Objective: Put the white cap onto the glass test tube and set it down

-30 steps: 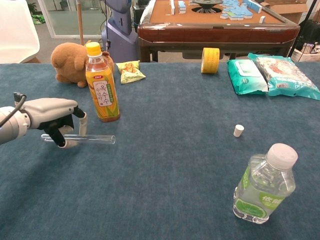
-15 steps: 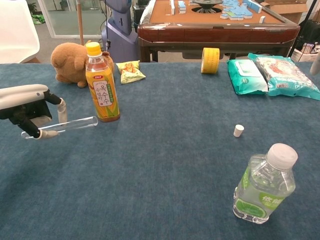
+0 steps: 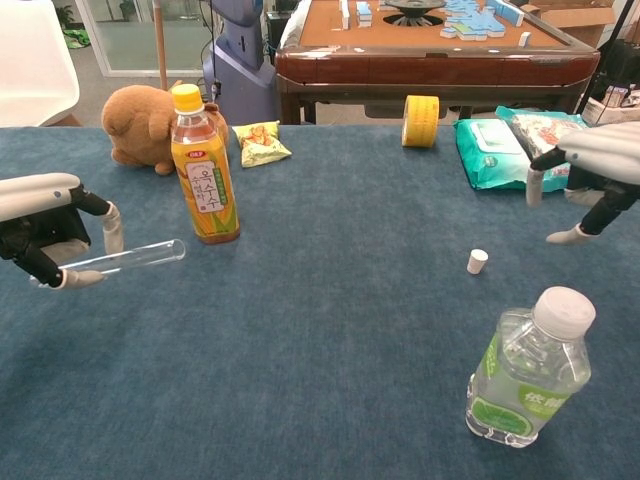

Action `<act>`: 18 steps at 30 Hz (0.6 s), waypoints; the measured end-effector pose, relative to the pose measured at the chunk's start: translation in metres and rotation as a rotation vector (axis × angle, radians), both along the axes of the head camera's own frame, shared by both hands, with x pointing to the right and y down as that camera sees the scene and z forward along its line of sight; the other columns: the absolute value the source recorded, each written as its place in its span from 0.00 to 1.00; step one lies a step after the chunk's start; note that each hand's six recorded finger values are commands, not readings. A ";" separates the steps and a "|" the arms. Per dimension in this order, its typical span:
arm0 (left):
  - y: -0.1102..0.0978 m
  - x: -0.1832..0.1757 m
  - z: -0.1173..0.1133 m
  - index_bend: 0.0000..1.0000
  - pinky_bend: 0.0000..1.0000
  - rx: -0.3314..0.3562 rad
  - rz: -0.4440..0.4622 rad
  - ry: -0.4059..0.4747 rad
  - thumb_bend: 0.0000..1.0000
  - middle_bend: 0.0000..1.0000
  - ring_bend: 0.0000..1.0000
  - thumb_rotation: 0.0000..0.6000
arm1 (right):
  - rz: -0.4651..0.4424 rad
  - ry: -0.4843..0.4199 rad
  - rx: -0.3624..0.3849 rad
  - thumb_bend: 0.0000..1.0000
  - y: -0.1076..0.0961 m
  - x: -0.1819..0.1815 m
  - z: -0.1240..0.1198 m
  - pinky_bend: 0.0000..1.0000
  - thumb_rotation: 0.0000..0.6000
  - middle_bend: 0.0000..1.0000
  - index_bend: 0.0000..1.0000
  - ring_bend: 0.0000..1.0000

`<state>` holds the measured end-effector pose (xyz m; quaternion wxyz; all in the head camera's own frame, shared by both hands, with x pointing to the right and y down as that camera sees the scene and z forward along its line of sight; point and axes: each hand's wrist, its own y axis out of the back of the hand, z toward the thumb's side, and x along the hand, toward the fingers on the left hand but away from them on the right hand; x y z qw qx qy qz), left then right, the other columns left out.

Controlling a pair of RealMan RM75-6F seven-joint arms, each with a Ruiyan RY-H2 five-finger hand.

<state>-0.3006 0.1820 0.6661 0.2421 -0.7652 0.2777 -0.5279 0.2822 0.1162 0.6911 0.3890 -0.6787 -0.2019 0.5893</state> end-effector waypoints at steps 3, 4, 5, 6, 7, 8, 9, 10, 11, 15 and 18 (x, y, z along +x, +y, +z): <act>0.001 0.000 0.000 0.63 0.98 -0.002 0.001 0.002 0.34 0.93 0.93 1.00 | -0.013 -0.002 -0.016 0.19 0.000 -0.012 0.012 1.00 1.00 0.96 0.45 1.00; 0.001 0.000 0.000 0.63 0.98 -0.002 0.002 0.002 0.34 0.93 0.93 1.00 | -0.017 -0.002 -0.020 0.19 0.000 -0.015 0.015 1.00 1.00 0.96 0.45 1.00; 0.001 0.000 0.000 0.63 0.98 -0.002 0.002 0.003 0.34 0.93 0.93 1.00 | -0.022 0.000 -0.026 0.19 0.000 -0.019 0.018 1.00 1.00 0.96 0.45 1.00; 0.001 0.000 0.000 0.63 0.98 -0.002 0.001 0.004 0.34 0.93 0.93 1.00 | -0.025 0.001 -0.031 0.19 0.000 -0.022 0.021 1.00 1.00 0.96 0.45 1.00; 0.001 0.000 -0.001 0.63 0.98 -0.001 0.000 0.005 0.34 0.93 0.93 1.00 | -0.029 0.001 -0.035 0.19 0.000 -0.025 0.024 1.00 1.00 0.96 0.45 1.00; 0.001 0.000 -0.001 0.63 0.98 -0.001 0.000 0.006 0.34 0.93 0.93 1.00 | -0.034 0.003 -0.041 0.19 0.001 -0.028 0.028 1.00 1.00 0.96 0.45 1.00; 0.001 0.000 -0.001 0.63 0.98 -0.002 0.000 0.006 0.34 0.93 0.93 1.00 | -0.036 0.004 -0.045 0.20 0.001 -0.031 0.031 1.00 1.00 0.96 0.45 1.00; 0.002 -0.001 -0.001 0.63 0.98 -0.003 -0.001 0.006 0.34 0.93 0.93 1.00 | -0.038 0.004 -0.049 0.22 0.001 -0.034 0.034 1.00 1.00 0.96 0.46 1.00; 0.002 -0.001 -0.001 0.63 0.98 -0.003 -0.001 0.006 0.34 0.93 0.93 1.00 | -0.040 0.005 -0.055 0.23 0.002 -0.037 0.037 1.00 1.00 0.96 0.46 1.00; 0.002 -0.003 0.000 0.63 0.98 -0.005 -0.005 0.005 0.34 0.93 0.93 1.00 | -0.044 0.003 -0.070 0.26 0.002 -0.044 0.045 1.00 1.00 0.96 0.47 1.00; 0.001 -0.005 0.000 0.63 0.98 -0.006 -0.009 0.003 0.34 0.93 0.93 1.00 | -0.047 0.005 -0.075 0.26 0.003 -0.047 0.048 1.00 1.00 0.96 0.47 1.00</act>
